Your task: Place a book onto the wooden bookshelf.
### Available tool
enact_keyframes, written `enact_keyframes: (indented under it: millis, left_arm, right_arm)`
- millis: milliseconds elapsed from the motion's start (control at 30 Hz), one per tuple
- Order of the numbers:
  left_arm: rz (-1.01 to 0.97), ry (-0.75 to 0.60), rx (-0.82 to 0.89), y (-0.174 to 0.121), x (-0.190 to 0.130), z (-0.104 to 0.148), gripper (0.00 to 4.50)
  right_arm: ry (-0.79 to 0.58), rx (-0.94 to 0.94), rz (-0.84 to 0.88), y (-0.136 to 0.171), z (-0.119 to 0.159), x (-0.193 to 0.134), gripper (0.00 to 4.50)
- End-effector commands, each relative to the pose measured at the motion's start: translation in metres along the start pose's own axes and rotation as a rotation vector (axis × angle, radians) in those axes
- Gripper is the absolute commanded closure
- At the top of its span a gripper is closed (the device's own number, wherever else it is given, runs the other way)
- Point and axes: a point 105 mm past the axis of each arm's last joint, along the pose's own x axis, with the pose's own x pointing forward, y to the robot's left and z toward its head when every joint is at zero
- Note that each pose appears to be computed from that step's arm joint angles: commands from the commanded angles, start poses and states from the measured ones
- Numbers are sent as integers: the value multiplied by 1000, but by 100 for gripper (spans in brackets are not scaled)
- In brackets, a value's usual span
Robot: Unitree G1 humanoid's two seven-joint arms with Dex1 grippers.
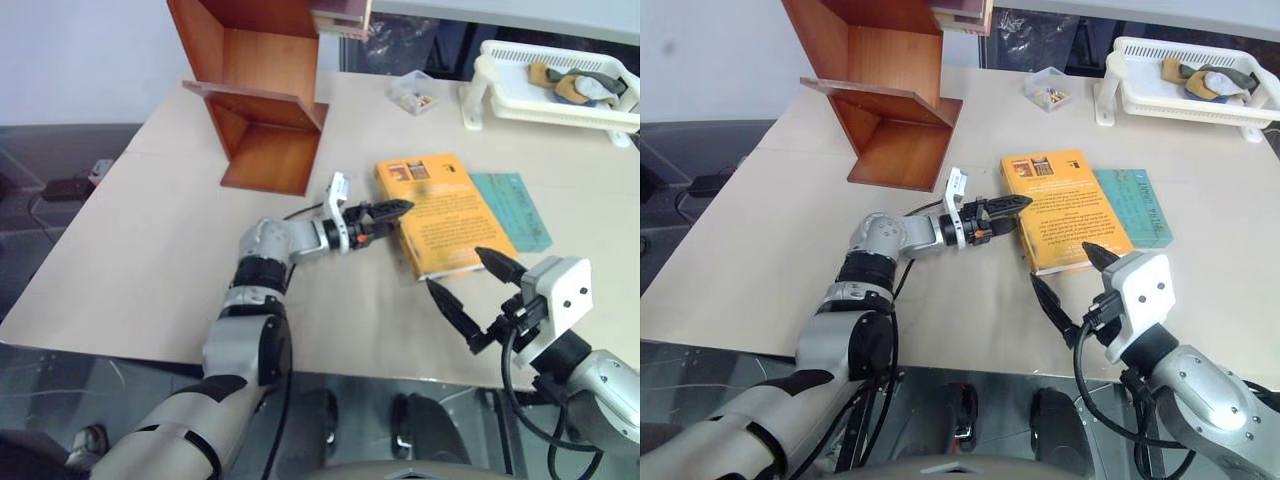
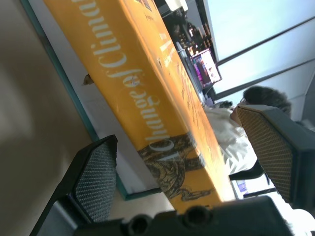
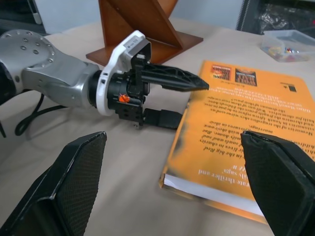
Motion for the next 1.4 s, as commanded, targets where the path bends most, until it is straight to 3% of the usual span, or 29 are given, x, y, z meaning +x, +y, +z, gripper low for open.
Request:
enact_keyframes:
  millis: [33,67,167,200,233,300,400,467,700,967,1033,1100,1167,1400]
  left_arm:
    - [-41,-14,-1,-13,6,6,0]
    - [-41,-18,-7,-14,6,7,0]
    - [-29,-27,-19,-11,5,9,92]
    - [-25,-28,-22,-10,4,9,102]
    - [-23,-29,-24,-10,4,9,162]
    - [-22,-31,-29,-10,2,10,199]
    - [-17,-38,-42,-9,-2,12,327]
    - [-13,-40,-45,-8,-4,13,387]
    - [-23,-62,-56,-12,-7,17,412]
    - [-95,-99,65,-44,-25,31,412]
    - [-102,-94,303,-67,-35,31,412]
    - [-83,-66,844,-93,-46,23,412]
    - [-114,-9,1260,-108,-51,9,412]
    - [-146,-99,2042,-153,-68,26,412]
  right_arm:
    - [-34,-36,6,0,7,1,1]
    - [-35,-37,4,0,6,1,1]
    - [-34,-39,-4,-1,4,1,0]
    - [-33,-40,-7,-2,4,1,0]
    - [-32,-41,-9,-3,4,0,0]
    - [-30,-44,-14,-4,3,0,0]
    - [-25,-46,-20,-6,2,-1,0]
    - [-24,-46,-22,-7,1,-2,0]
    - [-17,-57,-16,-10,-2,0,0]
    - [-15,-64,-10,-11,-3,0,0]
    - [-15,-59,-9,-12,-3,-1,0]
    - [-17,-50,-8,-13,-3,-2,0]
    - [-19,-43,-3,-15,-3,-3,0]
    - [-37,-40,42,-21,-1,5,0]
